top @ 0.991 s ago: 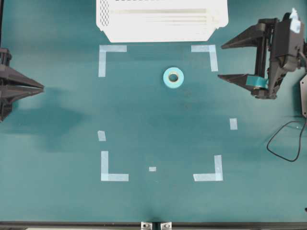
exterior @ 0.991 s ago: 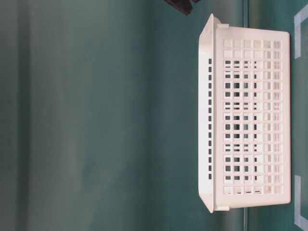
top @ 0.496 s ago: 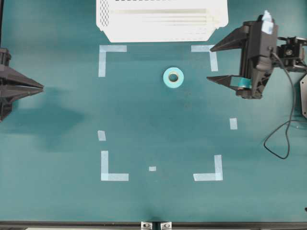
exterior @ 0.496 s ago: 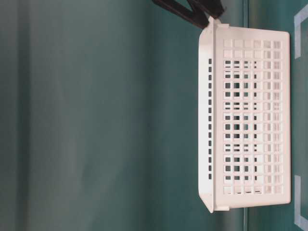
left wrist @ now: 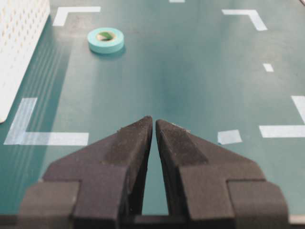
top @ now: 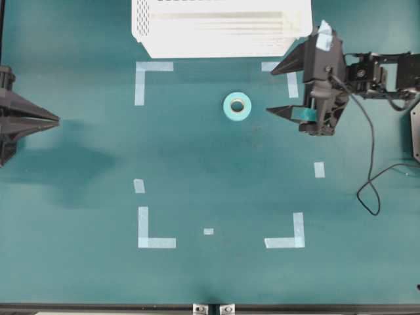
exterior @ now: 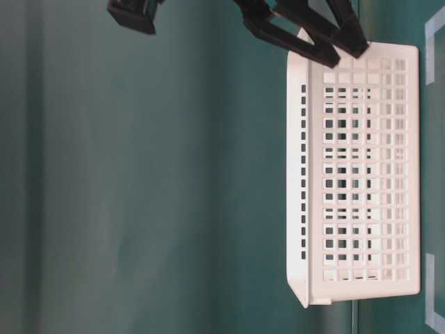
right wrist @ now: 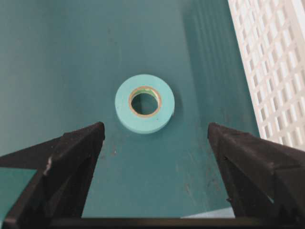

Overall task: Put the tape into the white basket.
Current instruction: 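Move the open right gripper left over the light-blue tape roll, then lower the right gripper around the tape roll and close on it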

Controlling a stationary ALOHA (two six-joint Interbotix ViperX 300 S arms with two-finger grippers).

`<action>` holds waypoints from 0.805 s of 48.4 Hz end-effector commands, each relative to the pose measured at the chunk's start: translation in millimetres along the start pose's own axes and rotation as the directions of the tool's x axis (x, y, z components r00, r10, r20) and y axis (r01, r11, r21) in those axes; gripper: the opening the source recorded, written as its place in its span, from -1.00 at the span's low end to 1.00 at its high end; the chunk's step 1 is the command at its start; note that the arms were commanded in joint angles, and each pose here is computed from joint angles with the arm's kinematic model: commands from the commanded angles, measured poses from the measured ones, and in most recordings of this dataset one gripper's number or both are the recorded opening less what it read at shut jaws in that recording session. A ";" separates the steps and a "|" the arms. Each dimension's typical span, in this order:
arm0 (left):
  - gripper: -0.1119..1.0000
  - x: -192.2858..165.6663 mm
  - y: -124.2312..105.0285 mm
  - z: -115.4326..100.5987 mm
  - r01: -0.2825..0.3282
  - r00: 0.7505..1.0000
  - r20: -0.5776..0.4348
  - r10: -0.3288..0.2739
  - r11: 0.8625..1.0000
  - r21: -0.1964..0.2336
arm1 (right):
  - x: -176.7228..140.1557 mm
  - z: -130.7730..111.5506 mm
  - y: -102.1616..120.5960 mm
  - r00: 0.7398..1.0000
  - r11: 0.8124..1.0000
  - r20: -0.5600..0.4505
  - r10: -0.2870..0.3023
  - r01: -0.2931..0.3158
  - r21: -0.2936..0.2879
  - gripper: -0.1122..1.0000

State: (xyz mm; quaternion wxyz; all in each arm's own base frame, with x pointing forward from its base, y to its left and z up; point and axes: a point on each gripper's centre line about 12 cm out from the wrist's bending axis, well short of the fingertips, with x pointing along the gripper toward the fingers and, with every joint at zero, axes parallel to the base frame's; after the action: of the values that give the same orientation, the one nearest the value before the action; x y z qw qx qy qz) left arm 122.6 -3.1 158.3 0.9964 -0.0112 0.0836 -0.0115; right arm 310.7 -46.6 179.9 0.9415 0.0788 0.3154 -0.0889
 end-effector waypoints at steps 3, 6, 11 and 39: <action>-0.92 0.4 0.1 4.6 -0.001 1.000 0.008 0.001 1.000 0.003 | 4.5 14.4 1.2 1.000 1.000 0.026 0.002 -0.002 -0.001 0.94; -0.92 0.4 0.1 4.6 -0.001 1.000 0.008 0.001 1.000 0.003 | 8.1 15.4 0.8 1.000 1.000 0.017 -0.001 0.000 0.002 0.94; -0.92 0.4 0.1 4.6 -0.001 1.000 0.008 0.001 1.000 0.003 | 13.7 13.3 1.0 1.000 1.000 -0.006 -0.002 0.002 -0.001 0.94; -0.92 0.4 0.3 3.9 -0.003 1.000 0.009 0.003 1.000 0.004 | 42.9 6.4 -1.4 0.997 1.000 -0.071 -0.013 0.013 0.005 0.94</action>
State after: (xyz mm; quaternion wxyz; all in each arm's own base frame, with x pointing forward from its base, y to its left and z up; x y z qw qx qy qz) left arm 122.5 -2.9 157.6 0.9963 -0.0097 0.0844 -0.0108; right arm 340.9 -52.7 149.6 0.9234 0.0822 0.3633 -0.0926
